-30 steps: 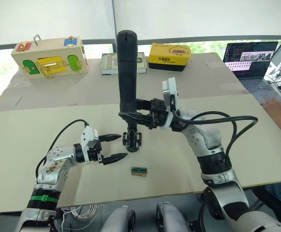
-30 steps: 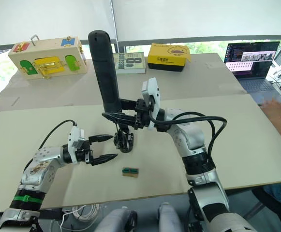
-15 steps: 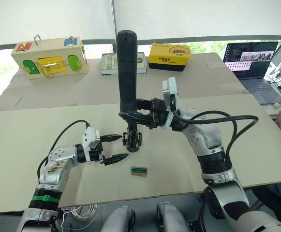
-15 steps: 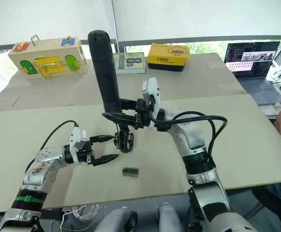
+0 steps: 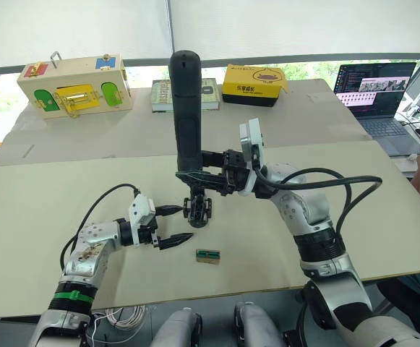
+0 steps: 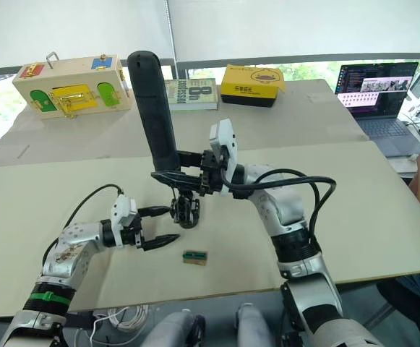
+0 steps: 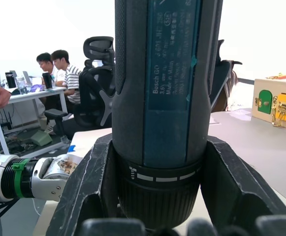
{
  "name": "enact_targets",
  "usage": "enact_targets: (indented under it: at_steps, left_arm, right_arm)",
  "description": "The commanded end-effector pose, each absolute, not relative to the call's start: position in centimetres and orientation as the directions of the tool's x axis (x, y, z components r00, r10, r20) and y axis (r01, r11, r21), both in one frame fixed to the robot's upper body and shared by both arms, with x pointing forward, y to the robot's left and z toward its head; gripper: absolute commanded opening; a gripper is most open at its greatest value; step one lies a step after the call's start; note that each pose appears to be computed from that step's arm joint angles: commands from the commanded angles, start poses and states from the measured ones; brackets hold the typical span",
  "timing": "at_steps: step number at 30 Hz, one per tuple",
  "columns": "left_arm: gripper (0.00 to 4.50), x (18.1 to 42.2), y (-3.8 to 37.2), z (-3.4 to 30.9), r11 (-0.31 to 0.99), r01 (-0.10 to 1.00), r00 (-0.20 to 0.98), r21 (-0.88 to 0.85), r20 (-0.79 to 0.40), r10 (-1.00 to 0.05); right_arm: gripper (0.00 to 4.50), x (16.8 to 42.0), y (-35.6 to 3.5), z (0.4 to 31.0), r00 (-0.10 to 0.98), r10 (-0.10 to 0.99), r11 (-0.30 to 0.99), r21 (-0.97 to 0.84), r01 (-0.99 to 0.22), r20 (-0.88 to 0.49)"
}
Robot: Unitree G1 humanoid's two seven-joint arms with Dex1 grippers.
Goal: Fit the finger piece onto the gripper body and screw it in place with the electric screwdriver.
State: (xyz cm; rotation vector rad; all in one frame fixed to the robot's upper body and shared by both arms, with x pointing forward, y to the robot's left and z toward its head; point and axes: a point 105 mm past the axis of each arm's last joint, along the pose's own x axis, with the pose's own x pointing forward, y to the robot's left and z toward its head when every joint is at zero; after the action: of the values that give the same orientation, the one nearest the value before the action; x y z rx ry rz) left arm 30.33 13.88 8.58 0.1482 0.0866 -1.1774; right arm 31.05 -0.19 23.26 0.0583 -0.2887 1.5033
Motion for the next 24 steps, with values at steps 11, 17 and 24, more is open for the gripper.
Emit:
enact_targets:
  at_steps: [11,17,24]
  left_arm:
    - [4.5,32.1,12.0,8.5,0.37,0.923,0.382,0.106,-0.138,-0.914]
    - [4.5,32.5,11.4,8.3,0.356,0.928,0.369,0.108,-0.134,-0.92]
    - [4.5,33.0,10.9,8.1,0.349,0.929,0.364,0.123,-0.134,-0.922]
  right_arm:
    - [1.92,30.4,-0.2,24.6,0.015,0.969,0.069,-0.214,-0.974,0.245]
    - [1.92,30.4,-0.2,24.5,0.017,0.971,0.07,-0.213,-0.975,0.24]
    - [1.92,30.5,-0.2,24.5,0.025,0.971,0.077,-0.211,-0.974,0.239]
